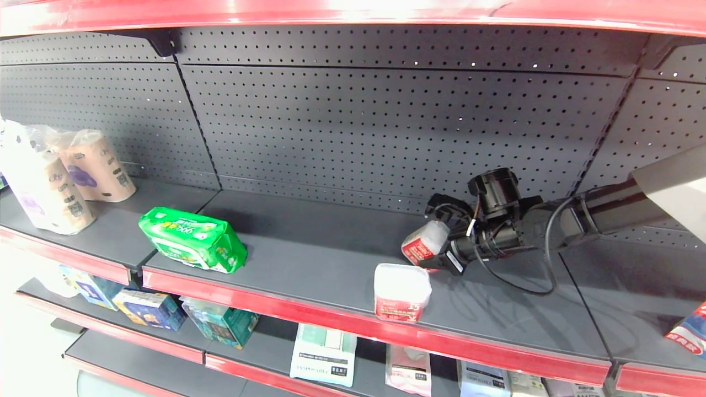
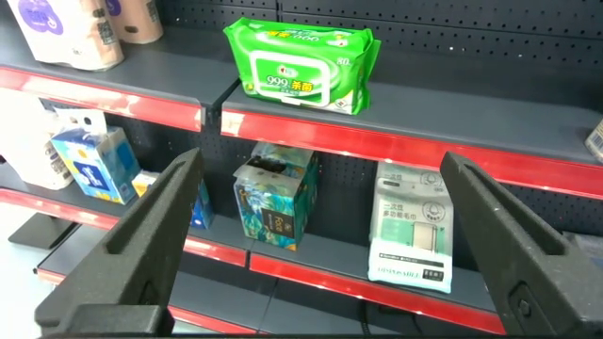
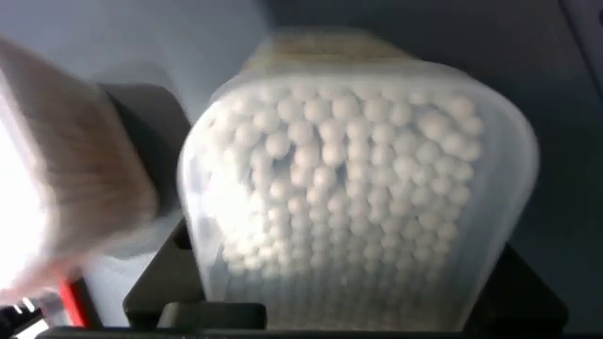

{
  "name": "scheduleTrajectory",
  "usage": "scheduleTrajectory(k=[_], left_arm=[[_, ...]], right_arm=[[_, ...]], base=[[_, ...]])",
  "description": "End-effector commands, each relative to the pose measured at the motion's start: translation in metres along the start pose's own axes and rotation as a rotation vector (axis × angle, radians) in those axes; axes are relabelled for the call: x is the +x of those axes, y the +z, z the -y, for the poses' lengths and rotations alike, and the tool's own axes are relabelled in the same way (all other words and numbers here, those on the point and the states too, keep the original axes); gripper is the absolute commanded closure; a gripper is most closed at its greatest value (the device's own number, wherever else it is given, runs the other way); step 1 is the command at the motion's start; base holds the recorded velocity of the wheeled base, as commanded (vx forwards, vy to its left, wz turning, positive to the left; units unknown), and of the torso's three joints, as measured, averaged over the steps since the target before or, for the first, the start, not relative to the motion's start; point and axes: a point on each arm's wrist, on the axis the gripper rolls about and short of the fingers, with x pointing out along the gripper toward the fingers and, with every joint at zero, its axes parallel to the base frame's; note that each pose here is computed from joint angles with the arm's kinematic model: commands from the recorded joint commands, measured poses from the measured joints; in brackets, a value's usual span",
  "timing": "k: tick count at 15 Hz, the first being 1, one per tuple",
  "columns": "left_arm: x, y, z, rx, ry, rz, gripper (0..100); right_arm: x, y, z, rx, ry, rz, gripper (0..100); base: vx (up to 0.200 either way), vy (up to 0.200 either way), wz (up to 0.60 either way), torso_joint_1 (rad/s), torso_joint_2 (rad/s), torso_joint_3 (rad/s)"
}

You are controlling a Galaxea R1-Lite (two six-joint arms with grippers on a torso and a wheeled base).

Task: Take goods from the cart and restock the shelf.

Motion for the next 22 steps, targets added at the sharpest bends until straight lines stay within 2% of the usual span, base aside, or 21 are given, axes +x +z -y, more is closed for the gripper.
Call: scheduleTrajectory(k=[1, 5, 8, 17, 18, 22], left_arm=[[0.000, 0.000, 0.000, 0.000, 0.001, 0.001, 0], [0.000, 0.000, 0.000, 0.000, 0.001, 0.001, 0], [0.000, 0.000, 0.000, 0.000, 0.001, 0.001, 0], [0.000, 0.000, 0.000, 0.000, 0.001, 0.001, 0], [0.000, 0.000, 0.000, 0.000, 0.001, 0.001, 0], [0.000, 0.000, 0.000, 0.000, 0.001, 0.001, 0]], right_arm=[[-0.008, 0.004, 0.002, -0.004, -0.014, 0.018, 100], [-0.020, 0.004, -0.001, -0.004, -0.024, 0.025, 100], [-0.019, -0.004, -0.004, -0.002, -0.025, -0.008, 100], [-0.018, -0.002, -0.009, -0.023, -0.017, -0.009, 100], [-0.017, -0.002, -0.010, -0.023, -0.015, -0.011, 0], [-0.015, -0.001, -0.010, -0.026, -0.012, -0.010, 0]], base=[[0.000, 0.000, 0.00, 0.000, 0.00, 0.000], [0.000, 0.000, 0.00, 0.000, 0.00, 0.000], [0.000, 0.000, 0.00, 0.000, 0.00, 0.000], [0.000, 0.000, 0.00, 0.000, 0.00, 0.000], [0.000, 0.000, 0.00, 0.000, 0.00, 0.000], [0.000, 0.000, 0.00, 0.000, 0.00, 0.000]])
